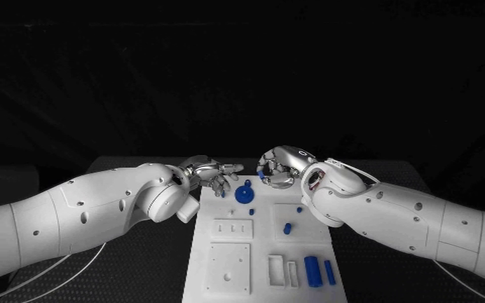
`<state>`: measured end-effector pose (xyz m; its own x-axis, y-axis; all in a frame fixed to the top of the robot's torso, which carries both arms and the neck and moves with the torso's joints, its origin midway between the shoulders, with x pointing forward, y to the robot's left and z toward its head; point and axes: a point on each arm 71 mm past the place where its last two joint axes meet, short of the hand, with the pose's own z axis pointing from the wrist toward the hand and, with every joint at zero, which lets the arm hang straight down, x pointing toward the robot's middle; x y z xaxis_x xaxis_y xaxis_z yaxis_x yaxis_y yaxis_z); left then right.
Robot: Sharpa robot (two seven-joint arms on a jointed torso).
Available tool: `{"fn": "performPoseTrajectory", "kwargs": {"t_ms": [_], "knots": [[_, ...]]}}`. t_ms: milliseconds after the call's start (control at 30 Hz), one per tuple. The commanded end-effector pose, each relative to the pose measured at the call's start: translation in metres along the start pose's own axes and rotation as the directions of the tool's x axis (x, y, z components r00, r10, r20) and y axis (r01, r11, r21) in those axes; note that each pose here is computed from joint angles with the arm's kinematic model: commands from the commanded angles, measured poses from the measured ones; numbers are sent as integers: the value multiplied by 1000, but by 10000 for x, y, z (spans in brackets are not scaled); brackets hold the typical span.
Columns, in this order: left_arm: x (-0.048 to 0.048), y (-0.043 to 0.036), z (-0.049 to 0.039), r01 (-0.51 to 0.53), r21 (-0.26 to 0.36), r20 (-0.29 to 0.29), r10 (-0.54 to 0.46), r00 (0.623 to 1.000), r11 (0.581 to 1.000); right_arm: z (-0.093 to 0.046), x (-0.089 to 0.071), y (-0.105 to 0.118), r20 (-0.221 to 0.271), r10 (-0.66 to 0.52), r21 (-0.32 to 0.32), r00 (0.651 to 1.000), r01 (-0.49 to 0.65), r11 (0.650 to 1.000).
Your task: Assemble the parts on the task board
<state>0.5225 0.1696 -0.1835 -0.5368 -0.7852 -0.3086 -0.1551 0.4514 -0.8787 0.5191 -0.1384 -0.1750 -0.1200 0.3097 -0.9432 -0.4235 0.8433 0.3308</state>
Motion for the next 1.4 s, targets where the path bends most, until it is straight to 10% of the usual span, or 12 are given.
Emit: {"fn": "performPoseTrajectory", "kwargs": {"t_ms": [33, 1400], "knots": [[64, -17, 26, -58, -28, -26, 57, 998, 998, 20, 33, 70, -14, -44, 8, 999, 44, 999], [225, -92, 81, -96, -36, -60, 94, 994, 995, 40, 163, 430, -51, -35, -63, 998, 32, 997]]}}
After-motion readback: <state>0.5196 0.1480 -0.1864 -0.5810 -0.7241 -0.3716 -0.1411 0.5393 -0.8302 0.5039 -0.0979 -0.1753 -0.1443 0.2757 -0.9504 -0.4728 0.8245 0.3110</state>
